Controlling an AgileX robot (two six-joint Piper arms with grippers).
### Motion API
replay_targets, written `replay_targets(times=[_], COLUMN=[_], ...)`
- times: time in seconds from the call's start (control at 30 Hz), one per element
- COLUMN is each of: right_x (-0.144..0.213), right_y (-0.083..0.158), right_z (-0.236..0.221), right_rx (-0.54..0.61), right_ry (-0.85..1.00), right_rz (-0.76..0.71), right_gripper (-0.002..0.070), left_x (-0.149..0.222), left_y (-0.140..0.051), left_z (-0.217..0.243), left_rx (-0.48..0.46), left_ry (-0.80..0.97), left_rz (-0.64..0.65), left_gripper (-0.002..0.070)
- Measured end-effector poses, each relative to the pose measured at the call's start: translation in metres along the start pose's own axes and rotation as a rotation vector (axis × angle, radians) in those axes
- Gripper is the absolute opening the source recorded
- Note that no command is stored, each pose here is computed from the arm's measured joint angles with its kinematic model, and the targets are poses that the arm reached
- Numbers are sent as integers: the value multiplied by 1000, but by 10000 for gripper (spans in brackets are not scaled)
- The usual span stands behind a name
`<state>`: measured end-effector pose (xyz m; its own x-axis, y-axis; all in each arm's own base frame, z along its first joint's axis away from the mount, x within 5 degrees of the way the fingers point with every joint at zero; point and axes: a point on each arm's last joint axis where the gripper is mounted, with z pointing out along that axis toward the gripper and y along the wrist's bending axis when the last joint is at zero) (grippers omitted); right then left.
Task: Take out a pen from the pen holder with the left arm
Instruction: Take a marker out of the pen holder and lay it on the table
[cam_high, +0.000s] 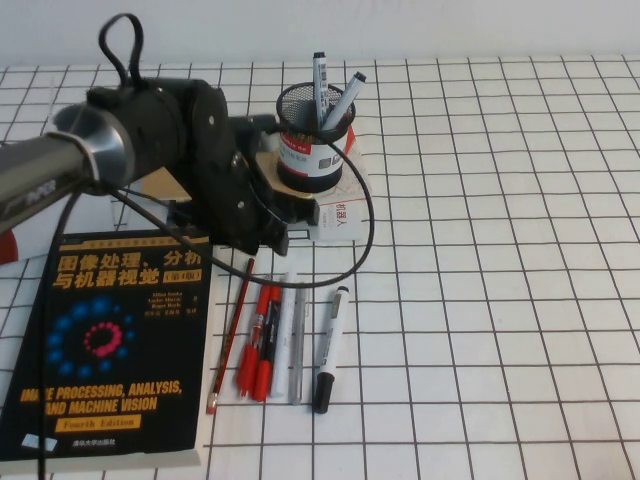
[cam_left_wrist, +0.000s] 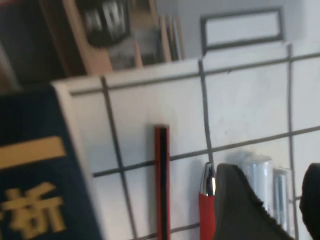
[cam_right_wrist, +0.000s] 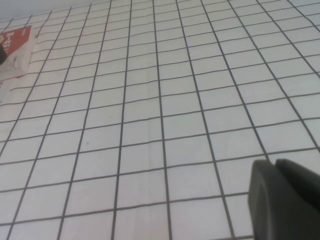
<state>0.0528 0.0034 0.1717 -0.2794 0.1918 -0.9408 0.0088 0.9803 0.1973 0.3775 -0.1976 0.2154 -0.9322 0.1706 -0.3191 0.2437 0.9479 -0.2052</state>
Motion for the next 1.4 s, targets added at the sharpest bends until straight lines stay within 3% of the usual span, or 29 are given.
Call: replay_targets(times=[0.13, 0.2, 0.27, 0.37, 0.77, 1.0, 1.17, 1.4], right_x=[0, 0, 0, 0, 0, 0, 0, 0], right_y=[0, 0, 0, 0, 0, 0, 0, 0], right_z=[0, 0, 0, 0, 0, 0, 0, 0], right_rx=[0, 0, 0, 0, 0, 0, 0, 0], right_ry=[0, 0, 0, 0, 0, 0, 0, 0], right_rz=[0, 0, 0, 0, 0, 0, 0, 0], right_gripper=[-16, -16, -16, -16, -16, -16, -16, -16], left_x=[-2, 1, 9, 34, 169, 244, 280, 311], left_y=[-7, -10, -10, -6, 31, 57, 70, 82], left_z=[-51, -81, -107, -128, -165, -159, -153, -155], left_rx=[-70, -102, -116, -113, -35, -66, -74, -52], left_ry=[-128, -202, -277, -358, -608, -542, -534, -690], left_rz=[120, 162, 175, 169, 191, 175, 165, 141], left_gripper=[185, 97, 41, 12, 0, 0, 0, 0])
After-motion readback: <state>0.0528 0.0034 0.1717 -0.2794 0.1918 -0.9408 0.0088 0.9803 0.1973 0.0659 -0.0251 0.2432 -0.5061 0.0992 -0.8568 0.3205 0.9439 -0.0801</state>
